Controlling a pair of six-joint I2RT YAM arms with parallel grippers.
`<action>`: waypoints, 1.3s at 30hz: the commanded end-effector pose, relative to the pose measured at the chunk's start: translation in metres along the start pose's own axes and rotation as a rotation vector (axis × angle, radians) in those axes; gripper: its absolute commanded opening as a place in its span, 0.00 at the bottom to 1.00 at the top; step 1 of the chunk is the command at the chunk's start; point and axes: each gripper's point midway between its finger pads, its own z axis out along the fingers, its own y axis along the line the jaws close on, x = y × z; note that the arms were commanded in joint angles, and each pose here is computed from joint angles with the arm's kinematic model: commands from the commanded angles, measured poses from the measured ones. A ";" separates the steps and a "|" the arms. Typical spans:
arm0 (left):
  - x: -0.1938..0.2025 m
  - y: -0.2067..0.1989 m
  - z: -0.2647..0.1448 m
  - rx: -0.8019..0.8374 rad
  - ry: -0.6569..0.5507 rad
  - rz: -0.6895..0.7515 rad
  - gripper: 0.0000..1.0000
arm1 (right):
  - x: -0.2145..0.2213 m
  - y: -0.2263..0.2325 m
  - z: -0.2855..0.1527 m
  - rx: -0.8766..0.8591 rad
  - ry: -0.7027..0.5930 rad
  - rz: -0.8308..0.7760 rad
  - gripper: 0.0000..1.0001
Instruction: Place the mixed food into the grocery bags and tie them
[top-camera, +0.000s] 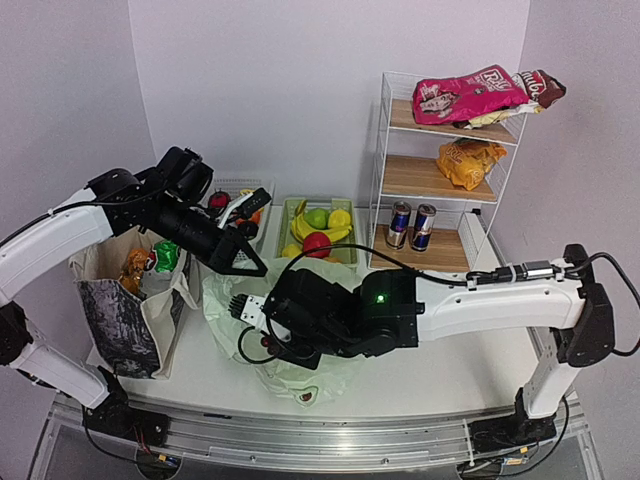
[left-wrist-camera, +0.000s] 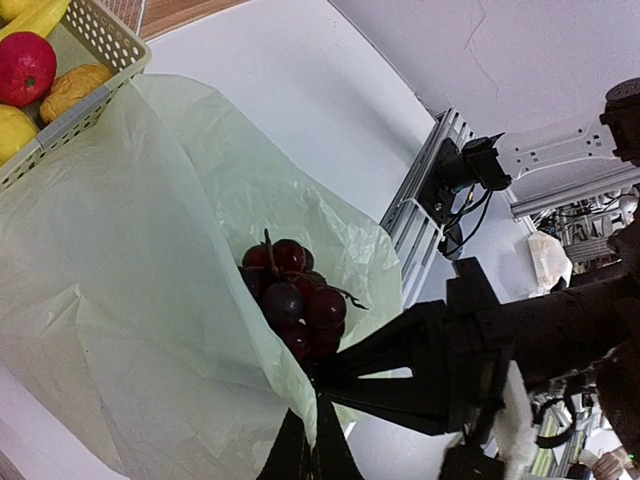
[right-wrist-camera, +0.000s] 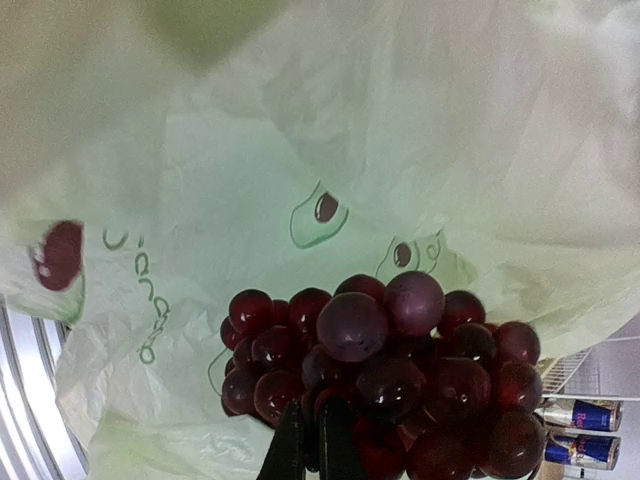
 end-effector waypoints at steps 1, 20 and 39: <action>-0.007 -0.005 -0.009 0.057 -0.031 -0.034 0.00 | 0.019 -0.009 0.005 -0.088 0.128 -0.011 0.02; 0.071 0.044 -0.004 -0.019 0.067 -0.107 0.00 | -0.088 -0.093 -0.114 -0.440 -0.190 0.587 0.86; 0.101 0.039 0.012 0.015 0.129 -0.049 0.00 | 0.029 -0.270 0.113 0.351 0.087 0.939 0.91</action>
